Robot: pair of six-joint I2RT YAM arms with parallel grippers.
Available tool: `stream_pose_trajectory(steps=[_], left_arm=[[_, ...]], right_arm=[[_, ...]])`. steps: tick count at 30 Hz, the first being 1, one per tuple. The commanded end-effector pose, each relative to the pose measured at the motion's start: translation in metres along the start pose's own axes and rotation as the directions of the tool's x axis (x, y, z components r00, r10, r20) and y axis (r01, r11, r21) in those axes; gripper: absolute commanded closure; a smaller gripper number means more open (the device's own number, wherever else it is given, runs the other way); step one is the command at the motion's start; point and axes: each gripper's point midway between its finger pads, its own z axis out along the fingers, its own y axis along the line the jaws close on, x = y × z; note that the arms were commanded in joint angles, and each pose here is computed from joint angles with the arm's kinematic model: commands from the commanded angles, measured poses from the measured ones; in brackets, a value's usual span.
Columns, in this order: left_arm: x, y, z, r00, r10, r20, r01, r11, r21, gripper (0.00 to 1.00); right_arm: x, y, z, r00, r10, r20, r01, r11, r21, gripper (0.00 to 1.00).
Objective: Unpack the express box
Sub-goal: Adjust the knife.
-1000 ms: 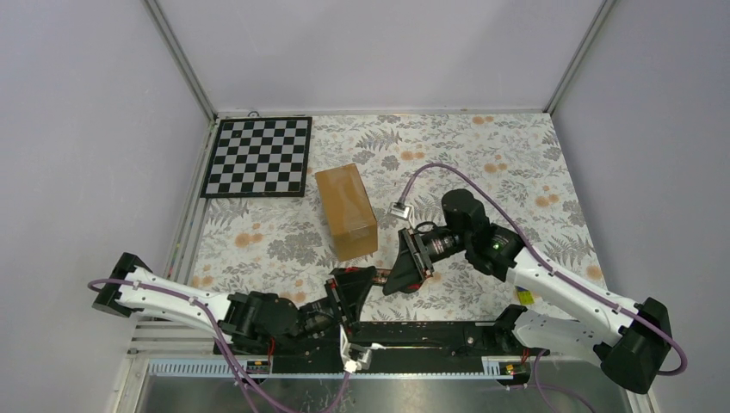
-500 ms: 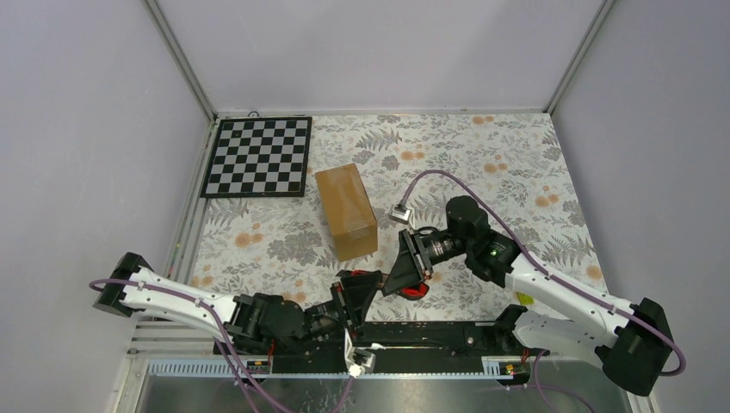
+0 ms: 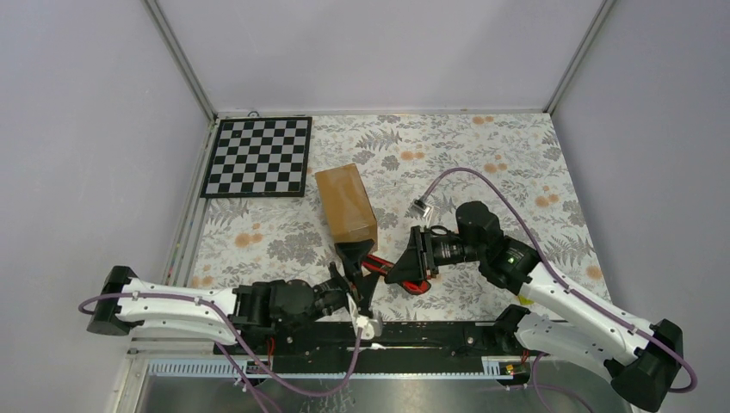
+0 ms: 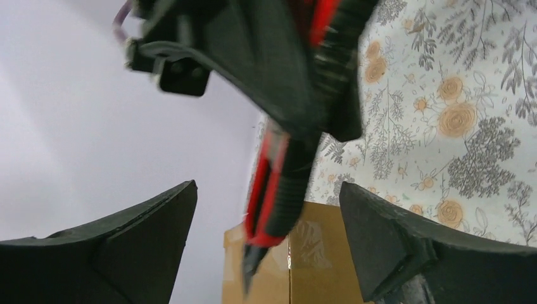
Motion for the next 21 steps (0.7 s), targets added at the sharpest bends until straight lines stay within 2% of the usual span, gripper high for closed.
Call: stream_pose_trajectory(steps=[1, 4, 9, 13, 15, 17, 21], left_arm=[[-0.017, 0.032, 0.002, 0.965, -0.256, 0.059, 0.259, 0.965, -0.041, 0.04], [-0.018, 0.038, 0.002, 0.928, -0.367, 0.059, 0.368, 0.930, -0.015, 0.02], [-0.016, 0.041, -0.001, 0.878, -0.477, 0.034, 0.477, 0.879, 0.019, 0.01], [-0.015, 0.058, -0.001, 0.794, -0.607, 0.023, 0.607, 0.795, -0.009, 0.01], [-0.011, 0.077, 0.004, 0.728, -0.686, 0.013, 0.685, 0.727, -0.044, 0.01], [-0.002, 0.094, 0.012, 0.638, -0.770, -0.018, 0.767, 0.638, -0.074, 0.01], [0.005, 0.137, 0.022, 0.407, -0.913, -0.013, 0.909, 0.407, -0.093, 0.02]], right_arm=[[-0.024, -0.022, -0.007, 0.989, -0.019, 0.149, -0.001, 0.991, 0.132, 1.00], [-0.031, -0.035, -0.011, 0.980, 0.006, 0.197, -0.040, 0.985, 0.169, 1.00], [-0.040, -0.043, -0.019, 0.964, 0.012, 0.266, -0.066, 0.979, 0.195, 1.00], [-0.044, -0.048, -0.022, 0.954, 0.006, 0.300, -0.073, 0.975, 0.212, 1.00], [-0.045, -0.046, -0.023, 0.952, -0.001, 0.307, -0.064, 0.978, 0.201, 1.00], [-0.044, -0.042, -0.022, 0.952, -0.012, 0.305, -0.045, 0.983, 0.180, 1.00], [-0.045, -0.039, -0.030, 0.945, -0.085, 0.317, 0.017, 0.977, 0.211, 1.00]])
